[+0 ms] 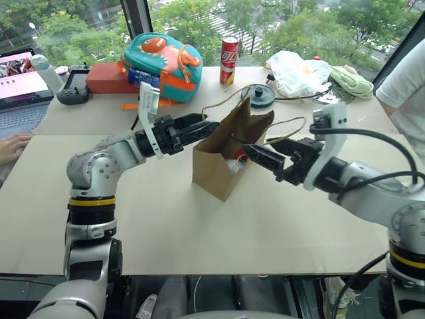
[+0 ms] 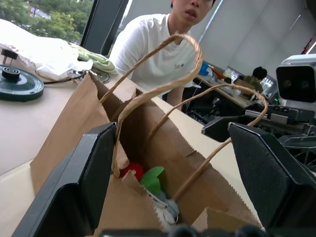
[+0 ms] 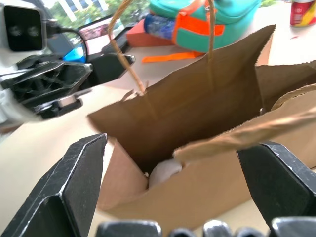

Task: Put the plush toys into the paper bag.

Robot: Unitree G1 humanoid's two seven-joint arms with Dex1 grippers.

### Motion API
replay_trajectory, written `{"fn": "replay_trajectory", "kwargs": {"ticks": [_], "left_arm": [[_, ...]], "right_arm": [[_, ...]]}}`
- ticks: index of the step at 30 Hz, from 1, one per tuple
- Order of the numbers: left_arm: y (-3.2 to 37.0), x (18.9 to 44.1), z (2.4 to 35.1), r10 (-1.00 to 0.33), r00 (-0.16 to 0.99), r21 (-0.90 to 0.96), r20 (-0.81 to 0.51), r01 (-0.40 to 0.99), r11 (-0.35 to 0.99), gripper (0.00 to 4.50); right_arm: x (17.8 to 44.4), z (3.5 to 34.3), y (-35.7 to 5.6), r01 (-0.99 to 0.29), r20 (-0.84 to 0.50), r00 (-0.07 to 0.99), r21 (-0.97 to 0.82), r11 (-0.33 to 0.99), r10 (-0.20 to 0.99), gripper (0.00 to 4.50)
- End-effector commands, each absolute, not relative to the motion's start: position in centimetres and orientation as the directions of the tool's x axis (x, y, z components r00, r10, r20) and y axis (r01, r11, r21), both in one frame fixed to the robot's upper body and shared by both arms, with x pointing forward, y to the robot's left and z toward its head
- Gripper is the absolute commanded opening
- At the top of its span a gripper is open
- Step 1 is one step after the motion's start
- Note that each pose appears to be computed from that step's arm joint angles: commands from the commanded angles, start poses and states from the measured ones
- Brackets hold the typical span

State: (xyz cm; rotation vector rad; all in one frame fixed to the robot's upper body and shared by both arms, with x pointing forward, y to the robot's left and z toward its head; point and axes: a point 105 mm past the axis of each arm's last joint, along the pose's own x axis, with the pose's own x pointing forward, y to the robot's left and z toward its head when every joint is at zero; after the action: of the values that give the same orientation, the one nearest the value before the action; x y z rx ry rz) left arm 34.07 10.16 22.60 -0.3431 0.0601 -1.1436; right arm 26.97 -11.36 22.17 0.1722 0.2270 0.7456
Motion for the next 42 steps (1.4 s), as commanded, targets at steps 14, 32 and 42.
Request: {"fn": "replay_trajectory", "kwargs": {"ticks": [14, 32, 42], "left_arm": [[13.3, 31.4, 19.0, -0.93, 0.368, -0.283, -0.017, 0.89, 0.358, 3.94], [10.9, 30.9, 17.0, -0.935, 0.349, -0.027, -0.065, 0.936, 0.351, 3.94], [9.3, 30.8, 16.1, -0.941, 0.328, 0.003, -0.081, 0.944, 0.329, 3.94]], "right_arm": [[26.9, 19.9, -13.0, -0.653, -0.224, 0.717, 0.115, 0.749, 0.66, 1.02], [28.3, 19.5, -9.3, -0.709, -0.216, 0.674, 0.078, 0.701, 0.706, 0.05], [29.7, 19.7, -6.6, -0.74, -0.214, 0.647, 0.055, 0.67, 0.732, 0.05]]}}
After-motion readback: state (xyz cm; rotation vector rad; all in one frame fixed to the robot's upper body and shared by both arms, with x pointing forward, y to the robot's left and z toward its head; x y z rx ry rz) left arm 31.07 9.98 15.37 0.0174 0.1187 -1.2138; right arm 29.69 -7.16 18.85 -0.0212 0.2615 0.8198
